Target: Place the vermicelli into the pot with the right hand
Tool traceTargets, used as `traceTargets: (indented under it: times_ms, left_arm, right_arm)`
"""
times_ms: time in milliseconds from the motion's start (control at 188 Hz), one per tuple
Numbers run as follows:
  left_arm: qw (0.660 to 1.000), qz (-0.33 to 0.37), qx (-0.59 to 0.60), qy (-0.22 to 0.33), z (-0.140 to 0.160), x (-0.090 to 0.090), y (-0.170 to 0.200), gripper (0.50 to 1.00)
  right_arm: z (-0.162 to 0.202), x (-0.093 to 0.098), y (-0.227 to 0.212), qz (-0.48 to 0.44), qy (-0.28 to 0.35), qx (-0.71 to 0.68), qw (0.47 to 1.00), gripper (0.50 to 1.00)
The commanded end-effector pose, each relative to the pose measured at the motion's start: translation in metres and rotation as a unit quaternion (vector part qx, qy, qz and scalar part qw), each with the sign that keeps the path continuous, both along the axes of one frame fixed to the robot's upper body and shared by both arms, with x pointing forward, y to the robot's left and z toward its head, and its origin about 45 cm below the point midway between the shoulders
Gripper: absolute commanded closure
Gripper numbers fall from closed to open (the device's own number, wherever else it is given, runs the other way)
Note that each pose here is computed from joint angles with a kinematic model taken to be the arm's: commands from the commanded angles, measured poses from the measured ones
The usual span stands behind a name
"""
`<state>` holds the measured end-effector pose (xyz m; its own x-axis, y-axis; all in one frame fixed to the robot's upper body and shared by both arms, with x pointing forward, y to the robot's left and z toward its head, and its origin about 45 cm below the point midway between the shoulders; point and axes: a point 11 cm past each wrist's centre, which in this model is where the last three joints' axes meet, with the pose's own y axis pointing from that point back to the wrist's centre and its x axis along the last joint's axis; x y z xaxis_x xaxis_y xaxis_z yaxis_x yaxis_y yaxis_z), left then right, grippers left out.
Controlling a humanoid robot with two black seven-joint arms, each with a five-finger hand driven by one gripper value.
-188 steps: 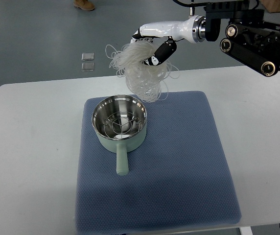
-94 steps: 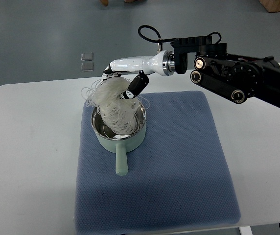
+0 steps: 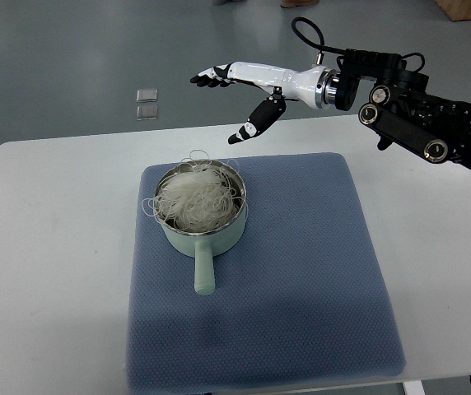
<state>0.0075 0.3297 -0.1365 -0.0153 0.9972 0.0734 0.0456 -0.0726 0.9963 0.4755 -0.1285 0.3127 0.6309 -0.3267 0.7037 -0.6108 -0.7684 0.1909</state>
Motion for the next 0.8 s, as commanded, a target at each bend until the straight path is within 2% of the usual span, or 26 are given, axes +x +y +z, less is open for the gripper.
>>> traceTargets:
  times_ms: [0,27,80,85,138,192,197,335,532,682,793]
  left_arm:
    - [1.0,0.001,0.0,0.0,0.0,0.0,0.0,0.5]
    - [1.0,0.001,0.0,0.0,0.0,0.0,0.0,0.5]
    - [1.0,0.001,0.0,0.0,0.0,0.0,0.0,0.5]
    - [1.0,0.001,0.001,0.0,0.0,0.0,0.0,0.5]
    - [1.0,0.001,0.0,0.0,0.0,0.0,0.0,0.5]
    - [1.0,0.001,0.0,0.0,0.0,0.0,0.0,0.5]
    - [1.0,0.002,0.0,0.0,0.0,-0.001,0.0,0.5]
    - [1.0,0.002,0.0,0.0,0.0,-0.001,0.0,0.5]
    - [1.0,0.002,0.0,0.0,0.0,-0.001,0.0,0.5]
    - [1.0,0.002,0.0,0.0,0.0,-0.001,0.0,0.5]
    - [1.0,0.002,0.0,0.0,0.0,-0.001,0.0,0.5]
  right_arm:
    - [-0.019,0.012,-0.043,-0.1,0.068,0.086,0.989,0.597]
    - [-0.025,0.016,-0.056,-0.131,0.088,0.123,0.98,0.597]
    - [-0.025,0.016,-0.056,-0.131,0.088,0.123,0.98,0.597]
    - [-0.037,0.021,-0.08,-0.184,0.119,0.18,0.959,0.597]
    - [-0.052,0.023,-0.104,-0.238,0.151,0.234,0.931,0.597]
    - [-0.052,0.023,-0.104,-0.238,0.151,0.234,0.93,0.597]
    - [-0.065,0.022,-0.123,-0.281,0.179,0.286,0.898,0.597]
    - [-0.091,0.017,-0.148,-0.352,0.232,0.399,0.814,0.597]
    - [-0.111,0.009,-0.161,-0.385,0.264,0.463,0.753,0.597]
    - [-0.119,0.005,-0.165,-0.392,0.275,0.481,0.734,0.595]
    - [-0.124,0.001,-0.167,-0.396,0.275,0.484,0.731,0.574]
